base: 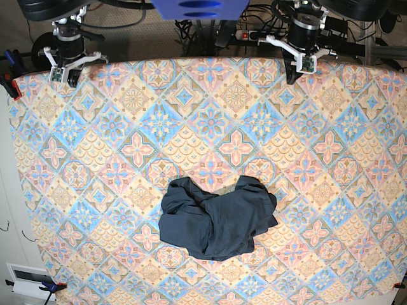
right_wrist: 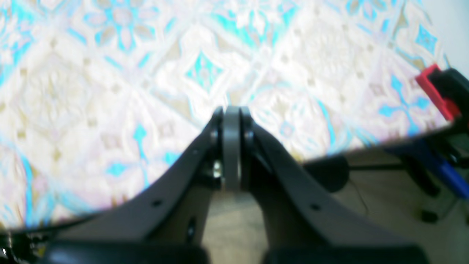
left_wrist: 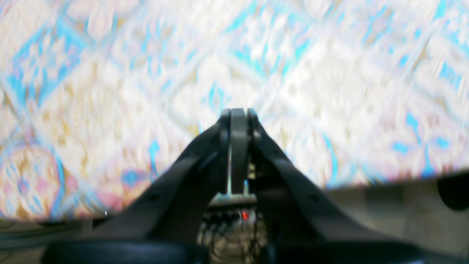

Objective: Layout the t-shirt on the table in an organized manner, then fold the t-shirt properly
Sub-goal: 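Lower both grippers from rest toward the crumpled navy t-shirt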

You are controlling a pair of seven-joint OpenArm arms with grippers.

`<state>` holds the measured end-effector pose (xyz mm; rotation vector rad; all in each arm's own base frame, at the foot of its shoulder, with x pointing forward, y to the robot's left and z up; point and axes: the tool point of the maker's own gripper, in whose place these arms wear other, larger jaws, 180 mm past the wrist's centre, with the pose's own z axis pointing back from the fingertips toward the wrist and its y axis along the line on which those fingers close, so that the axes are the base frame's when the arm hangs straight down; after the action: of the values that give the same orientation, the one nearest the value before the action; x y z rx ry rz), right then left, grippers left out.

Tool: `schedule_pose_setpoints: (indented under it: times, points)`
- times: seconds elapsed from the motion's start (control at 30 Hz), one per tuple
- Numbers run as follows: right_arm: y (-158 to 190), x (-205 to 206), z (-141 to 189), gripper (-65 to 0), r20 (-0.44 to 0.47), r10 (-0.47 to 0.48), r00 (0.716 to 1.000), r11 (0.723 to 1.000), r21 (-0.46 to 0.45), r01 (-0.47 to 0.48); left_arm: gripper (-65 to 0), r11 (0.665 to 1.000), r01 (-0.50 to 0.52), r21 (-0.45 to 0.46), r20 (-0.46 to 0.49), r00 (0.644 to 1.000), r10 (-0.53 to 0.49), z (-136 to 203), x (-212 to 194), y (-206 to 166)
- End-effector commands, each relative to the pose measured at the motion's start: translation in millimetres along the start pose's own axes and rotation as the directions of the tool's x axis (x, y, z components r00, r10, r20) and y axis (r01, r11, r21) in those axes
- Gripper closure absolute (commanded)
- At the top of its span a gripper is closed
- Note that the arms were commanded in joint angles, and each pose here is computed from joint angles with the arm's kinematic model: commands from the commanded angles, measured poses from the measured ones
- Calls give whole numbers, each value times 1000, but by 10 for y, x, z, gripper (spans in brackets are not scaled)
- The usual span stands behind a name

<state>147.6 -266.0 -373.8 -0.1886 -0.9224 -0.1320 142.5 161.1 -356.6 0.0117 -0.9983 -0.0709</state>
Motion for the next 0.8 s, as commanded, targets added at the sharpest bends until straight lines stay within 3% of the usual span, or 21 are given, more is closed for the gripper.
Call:
schedule_pose_setpoints:
  times: [0.0,0.1,0.3,0.53,0.77]
  points:
    - [74,181,-28,0,60,7,998,1000,23,-9,0,1000,5,17,47,999,-6,-2,140,65]
    - [250,277,-101,0,83,28,996,996,82,-35,0,1000,5,31,88,996,-7,-93,279,114]
    - [668,542,-242,0,153,36,988,978,196,-66,0,999,3,41,65,998,-6,-362,446,156]
    - [784,686,-462,0,86,42,995,976,208,-59,0,999,-3,46,58,998,0,-605,679,172]
    - [810,970,-569,0,136,34,990,977,205,-61,0,996,-69,52,28,997,68,-761,787,95]
